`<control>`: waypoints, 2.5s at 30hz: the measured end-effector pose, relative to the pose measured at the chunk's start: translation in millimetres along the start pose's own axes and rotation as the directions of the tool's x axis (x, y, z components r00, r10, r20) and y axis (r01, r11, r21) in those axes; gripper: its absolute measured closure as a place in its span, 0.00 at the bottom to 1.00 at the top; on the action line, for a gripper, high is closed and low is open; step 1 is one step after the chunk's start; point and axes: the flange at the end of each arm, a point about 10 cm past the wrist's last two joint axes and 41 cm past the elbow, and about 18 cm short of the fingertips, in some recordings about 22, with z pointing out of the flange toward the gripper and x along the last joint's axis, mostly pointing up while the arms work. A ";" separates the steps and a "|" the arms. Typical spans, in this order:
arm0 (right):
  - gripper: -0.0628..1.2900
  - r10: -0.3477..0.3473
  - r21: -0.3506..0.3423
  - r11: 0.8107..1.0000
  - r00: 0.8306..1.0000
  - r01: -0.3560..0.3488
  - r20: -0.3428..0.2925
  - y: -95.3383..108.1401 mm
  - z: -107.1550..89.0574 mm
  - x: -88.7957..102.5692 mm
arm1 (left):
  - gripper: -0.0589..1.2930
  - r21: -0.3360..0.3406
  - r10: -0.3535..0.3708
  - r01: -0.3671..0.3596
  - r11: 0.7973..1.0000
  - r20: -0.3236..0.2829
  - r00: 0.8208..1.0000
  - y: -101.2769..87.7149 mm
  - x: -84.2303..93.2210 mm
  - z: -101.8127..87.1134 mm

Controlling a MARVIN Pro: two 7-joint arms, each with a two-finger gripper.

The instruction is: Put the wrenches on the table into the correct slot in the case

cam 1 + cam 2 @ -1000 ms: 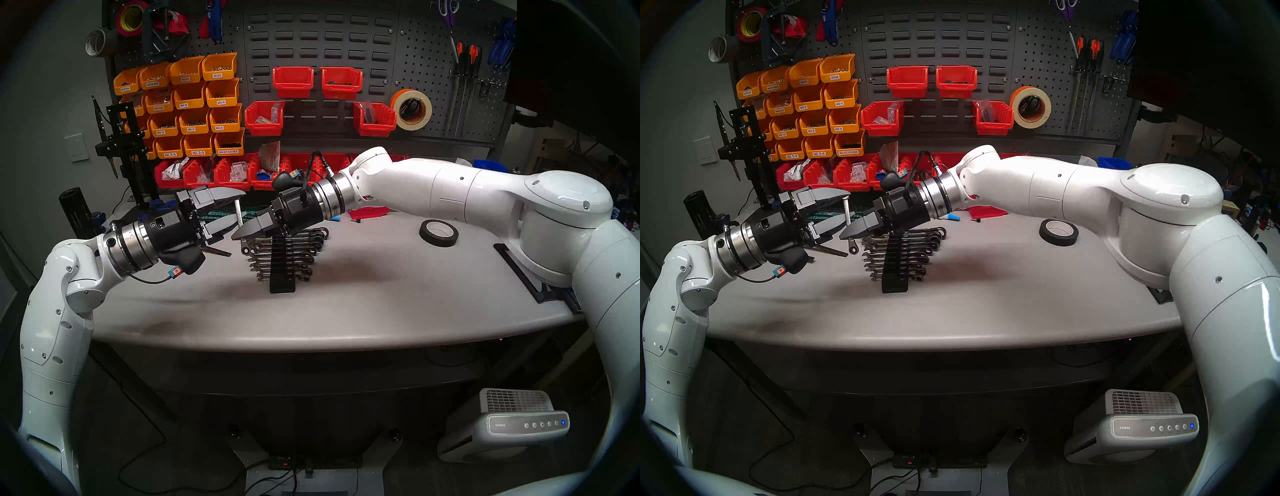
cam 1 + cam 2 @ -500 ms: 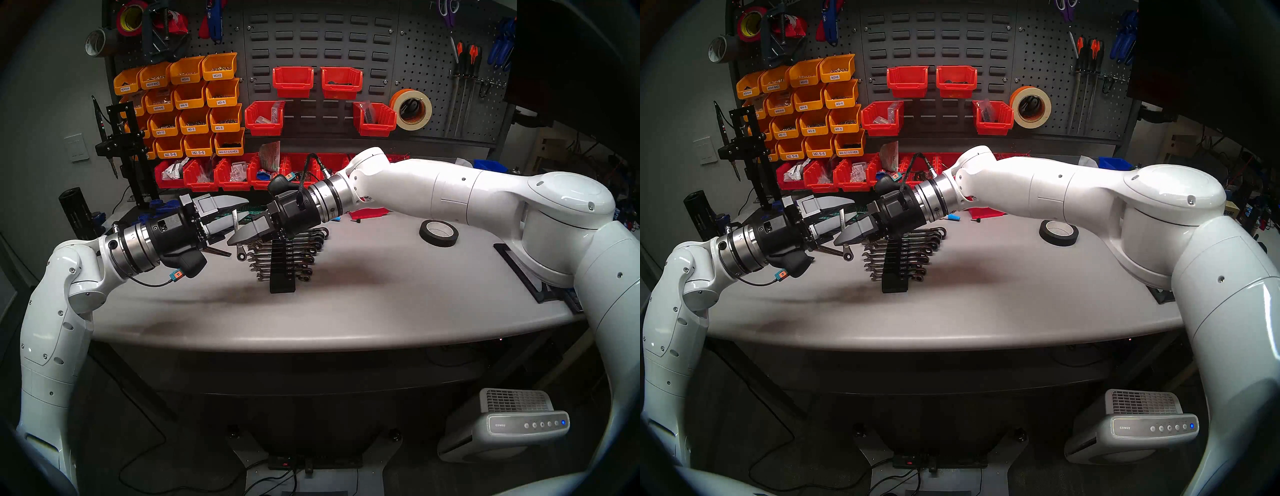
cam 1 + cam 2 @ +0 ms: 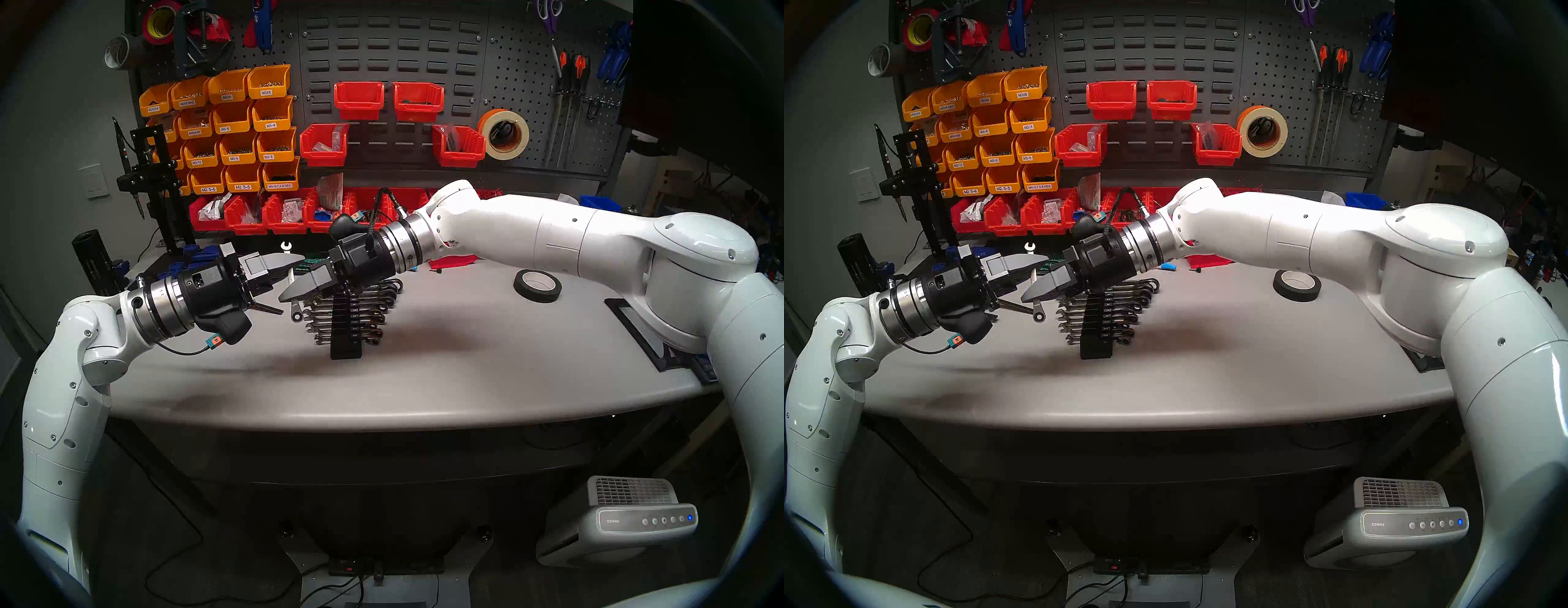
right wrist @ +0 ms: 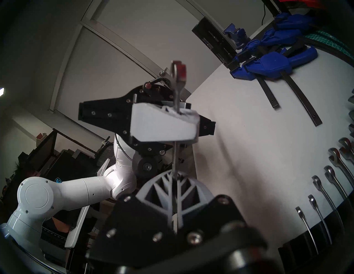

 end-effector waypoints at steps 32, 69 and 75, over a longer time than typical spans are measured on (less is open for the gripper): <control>0.98 -0.040 -0.009 0.999 0.998 0.040 -0.055 2.8 -29.6 -1.5 | 0.97 -0.016 0.001 -0.001 1.000 -0.031 1.000 -4.8 -3.7 -5.7; 0.34 -0.221 -0.017 0.975 0.974 0.222 0.053 -9.8 -44.2 -17.2 | 0.97 -0.065 -0.084 0.077 0.995 -0.102 0.991 -9.9 -5.1 5.4; 0.34 -0.260 -0.054 0.963 0.963 0.264 0.071 -13.9 -58.9 -22.3 | 0.97 -0.074 -0.084 0.077 0.994 -0.107 0.991 -12.3 -9.4 7.0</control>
